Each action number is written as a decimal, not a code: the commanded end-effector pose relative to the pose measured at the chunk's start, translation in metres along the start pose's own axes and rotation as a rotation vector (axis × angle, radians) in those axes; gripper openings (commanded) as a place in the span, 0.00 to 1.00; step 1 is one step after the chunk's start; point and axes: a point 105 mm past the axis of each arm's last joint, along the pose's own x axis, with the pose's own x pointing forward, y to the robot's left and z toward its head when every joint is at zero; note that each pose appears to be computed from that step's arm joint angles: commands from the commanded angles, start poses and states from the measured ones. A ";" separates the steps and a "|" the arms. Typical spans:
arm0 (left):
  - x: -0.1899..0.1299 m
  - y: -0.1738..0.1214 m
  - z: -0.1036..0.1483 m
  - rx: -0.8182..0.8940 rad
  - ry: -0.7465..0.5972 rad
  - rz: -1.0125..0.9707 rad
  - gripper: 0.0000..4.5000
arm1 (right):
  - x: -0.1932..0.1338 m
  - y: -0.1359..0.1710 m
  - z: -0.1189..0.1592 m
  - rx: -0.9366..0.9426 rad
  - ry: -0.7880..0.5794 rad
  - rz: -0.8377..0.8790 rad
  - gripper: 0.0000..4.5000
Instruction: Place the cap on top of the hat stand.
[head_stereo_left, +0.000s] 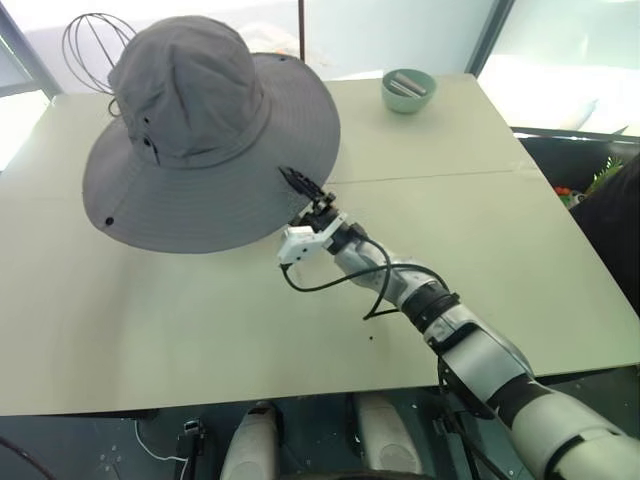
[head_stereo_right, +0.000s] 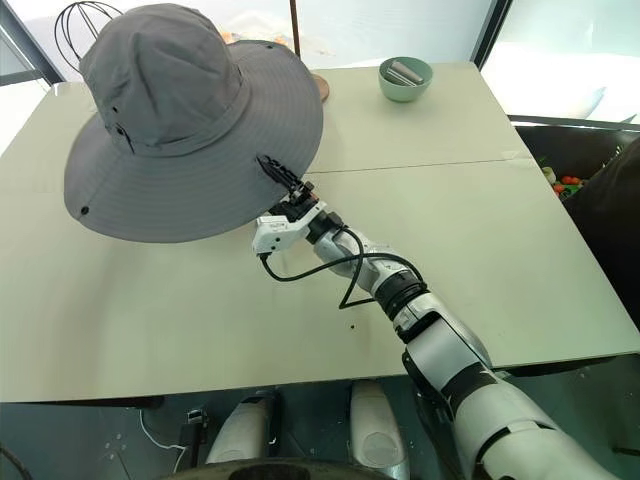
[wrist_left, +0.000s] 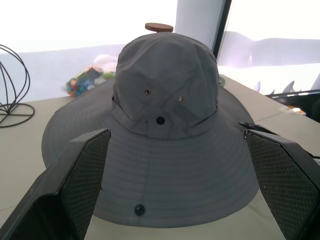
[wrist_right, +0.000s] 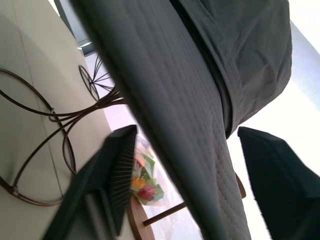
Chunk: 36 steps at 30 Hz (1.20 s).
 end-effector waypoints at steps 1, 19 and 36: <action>0.003 -0.002 0.007 0.038 -0.026 -0.008 1.00 | -0.004 -0.022 0.007 -0.048 -0.058 -0.046 0.98; 0.018 0.009 0.002 0.052 0.016 -0.015 1.00 | -0.116 -0.102 -0.034 0.196 0.125 0.284 0.98; 0.034 -0.003 0.014 0.101 0.037 0.037 1.00 | -0.110 -0.239 -0.084 1.153 0.268 0.417 0.98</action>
